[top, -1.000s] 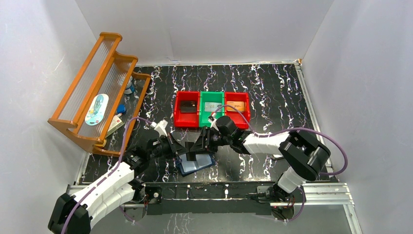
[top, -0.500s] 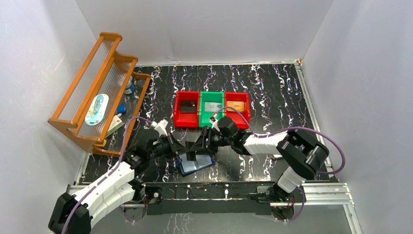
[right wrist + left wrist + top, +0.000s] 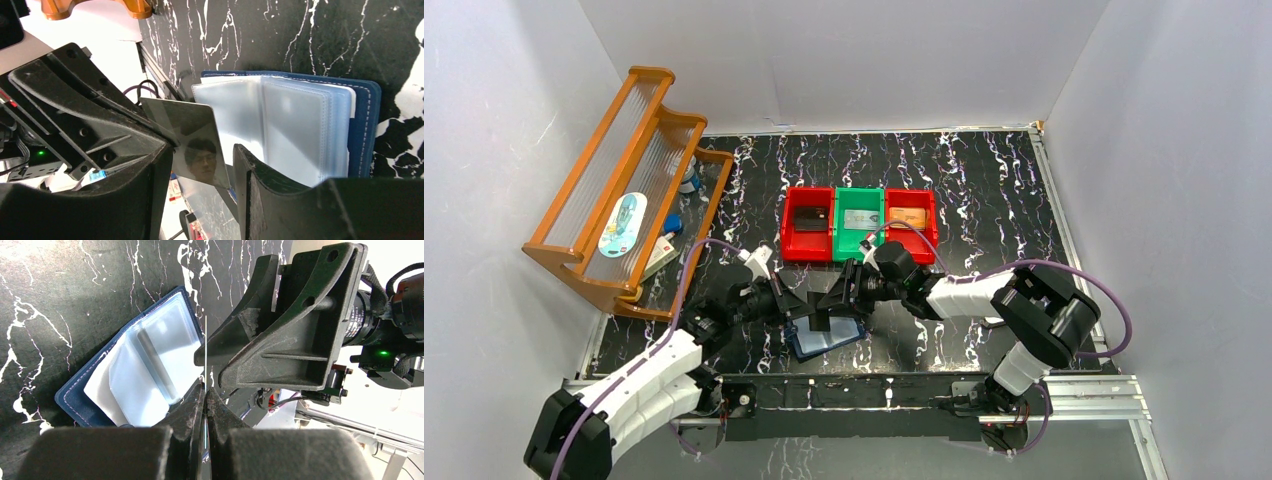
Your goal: Take the credit cards out of the card holder
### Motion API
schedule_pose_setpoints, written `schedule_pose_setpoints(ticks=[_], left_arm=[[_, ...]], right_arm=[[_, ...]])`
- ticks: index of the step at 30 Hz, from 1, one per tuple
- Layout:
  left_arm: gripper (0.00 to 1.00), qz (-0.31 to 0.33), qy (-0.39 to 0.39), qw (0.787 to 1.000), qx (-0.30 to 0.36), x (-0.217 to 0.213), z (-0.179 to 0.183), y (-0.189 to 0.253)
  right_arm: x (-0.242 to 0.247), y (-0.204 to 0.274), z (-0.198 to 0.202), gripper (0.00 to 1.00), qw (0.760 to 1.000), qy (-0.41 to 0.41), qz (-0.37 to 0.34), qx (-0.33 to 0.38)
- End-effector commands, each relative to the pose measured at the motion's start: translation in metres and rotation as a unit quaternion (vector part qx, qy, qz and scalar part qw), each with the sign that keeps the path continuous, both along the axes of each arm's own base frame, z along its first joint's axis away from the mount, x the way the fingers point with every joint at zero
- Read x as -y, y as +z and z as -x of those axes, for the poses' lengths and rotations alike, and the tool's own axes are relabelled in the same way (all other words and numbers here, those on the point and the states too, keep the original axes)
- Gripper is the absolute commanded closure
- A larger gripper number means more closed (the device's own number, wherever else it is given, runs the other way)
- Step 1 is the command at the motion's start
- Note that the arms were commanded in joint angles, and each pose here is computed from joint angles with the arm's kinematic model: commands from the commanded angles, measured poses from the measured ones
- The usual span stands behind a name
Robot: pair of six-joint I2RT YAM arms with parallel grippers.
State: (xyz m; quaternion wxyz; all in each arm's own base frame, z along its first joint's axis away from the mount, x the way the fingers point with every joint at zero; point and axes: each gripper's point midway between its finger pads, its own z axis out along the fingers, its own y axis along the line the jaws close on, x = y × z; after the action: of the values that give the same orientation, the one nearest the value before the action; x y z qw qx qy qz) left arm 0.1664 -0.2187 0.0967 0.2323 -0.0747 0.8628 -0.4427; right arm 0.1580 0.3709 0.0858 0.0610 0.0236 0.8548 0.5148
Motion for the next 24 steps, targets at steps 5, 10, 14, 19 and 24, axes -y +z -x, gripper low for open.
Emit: schedule_pose_setpoints(ticks=[5,10,14,19,24], left_arm=[[1.0,0.034,-0.023,0.999,0.013,0.012,-0.001,0.016],[0.96,0.037,-0.028,0.999,0.006,0.013,0.0,0.014],[0.94,0.036,-0.03,0.999,0.001,0.013,0.001,0.011],[0.92,0.025,-0.033,0.999,-0.009,0.013,0.002,0.005],[0.96,0.022,-0.032,0.999,-0.009,0.012,0.002,0.005]], right_arm=[[-0.012,0.031,0.0,0.48,0.997,0.018,-0.075,0.023],[-0.012,0.031,0.002,0.5,0.996,0.017,-0.087,0.015],[-0.011,0.03,0.002,0.51,0.996,0.016,-0.087,0.013],[-0.011,0.029,0.002,0.51,0.996,0.015,-0.086,0.012],[-0.01,0.026,0.002,0.52,0.996,0.014,-0.082,0.009]])
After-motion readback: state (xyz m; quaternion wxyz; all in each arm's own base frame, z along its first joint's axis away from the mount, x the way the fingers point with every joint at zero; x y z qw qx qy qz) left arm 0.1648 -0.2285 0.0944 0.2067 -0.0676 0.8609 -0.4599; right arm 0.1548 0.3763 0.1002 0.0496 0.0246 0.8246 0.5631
